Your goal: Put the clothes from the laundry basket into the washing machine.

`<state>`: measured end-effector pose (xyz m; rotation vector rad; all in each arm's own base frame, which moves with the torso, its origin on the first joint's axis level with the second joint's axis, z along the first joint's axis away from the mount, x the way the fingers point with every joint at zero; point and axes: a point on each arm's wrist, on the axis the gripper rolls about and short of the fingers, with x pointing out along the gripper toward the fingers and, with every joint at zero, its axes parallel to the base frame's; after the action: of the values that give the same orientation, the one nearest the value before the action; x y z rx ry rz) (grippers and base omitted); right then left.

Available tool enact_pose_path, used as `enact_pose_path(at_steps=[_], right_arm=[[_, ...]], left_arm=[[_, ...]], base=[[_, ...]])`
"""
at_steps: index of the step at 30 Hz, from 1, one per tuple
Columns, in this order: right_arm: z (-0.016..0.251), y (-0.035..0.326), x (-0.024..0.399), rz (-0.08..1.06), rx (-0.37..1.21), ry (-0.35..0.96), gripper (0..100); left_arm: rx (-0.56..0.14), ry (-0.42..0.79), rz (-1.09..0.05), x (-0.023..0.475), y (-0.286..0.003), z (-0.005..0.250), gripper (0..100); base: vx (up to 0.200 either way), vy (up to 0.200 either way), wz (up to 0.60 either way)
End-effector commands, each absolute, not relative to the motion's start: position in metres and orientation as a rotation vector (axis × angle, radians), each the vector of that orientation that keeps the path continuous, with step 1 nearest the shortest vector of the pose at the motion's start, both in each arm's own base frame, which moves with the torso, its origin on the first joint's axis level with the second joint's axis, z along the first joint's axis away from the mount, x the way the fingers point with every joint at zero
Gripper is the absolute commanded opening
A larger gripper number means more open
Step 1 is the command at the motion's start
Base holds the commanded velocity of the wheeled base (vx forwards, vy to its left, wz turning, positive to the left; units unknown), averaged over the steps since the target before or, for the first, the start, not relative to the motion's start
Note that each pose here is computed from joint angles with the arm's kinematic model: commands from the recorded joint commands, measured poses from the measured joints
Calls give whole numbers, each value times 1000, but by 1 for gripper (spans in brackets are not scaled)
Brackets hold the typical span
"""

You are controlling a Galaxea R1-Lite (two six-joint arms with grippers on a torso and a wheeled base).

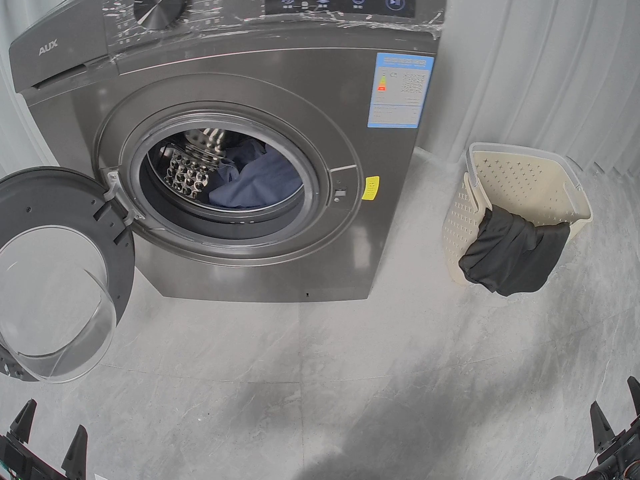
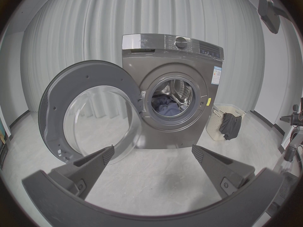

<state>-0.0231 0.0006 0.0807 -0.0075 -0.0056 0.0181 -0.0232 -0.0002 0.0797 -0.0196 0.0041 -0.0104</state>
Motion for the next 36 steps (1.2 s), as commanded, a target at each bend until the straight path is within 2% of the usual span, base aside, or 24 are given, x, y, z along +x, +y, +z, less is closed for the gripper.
enact_pose_path(at_steps=[1, 5, 12, 36], right_arm=[[76, 1, -23, 18, -8, -3, 100], [76, 1, -23, 18, -8, -2, 100], [76, 1, -23, 18, -8, -2, 100], [76, 1, -23, 18, -8, -3, 100]], left_arm=[[-26, 12, -9, -22, 0, 76, 100], [-23, 12, -8, -22, 0, 76, 100], [1, 12, -12, -22, 0, 76, 100], [-3, 12, -12, -22, 0, 76, 100]], base=[[0, 0, 0], [0, 0, 0], [0, -200, 0], [0, -200, 0]])
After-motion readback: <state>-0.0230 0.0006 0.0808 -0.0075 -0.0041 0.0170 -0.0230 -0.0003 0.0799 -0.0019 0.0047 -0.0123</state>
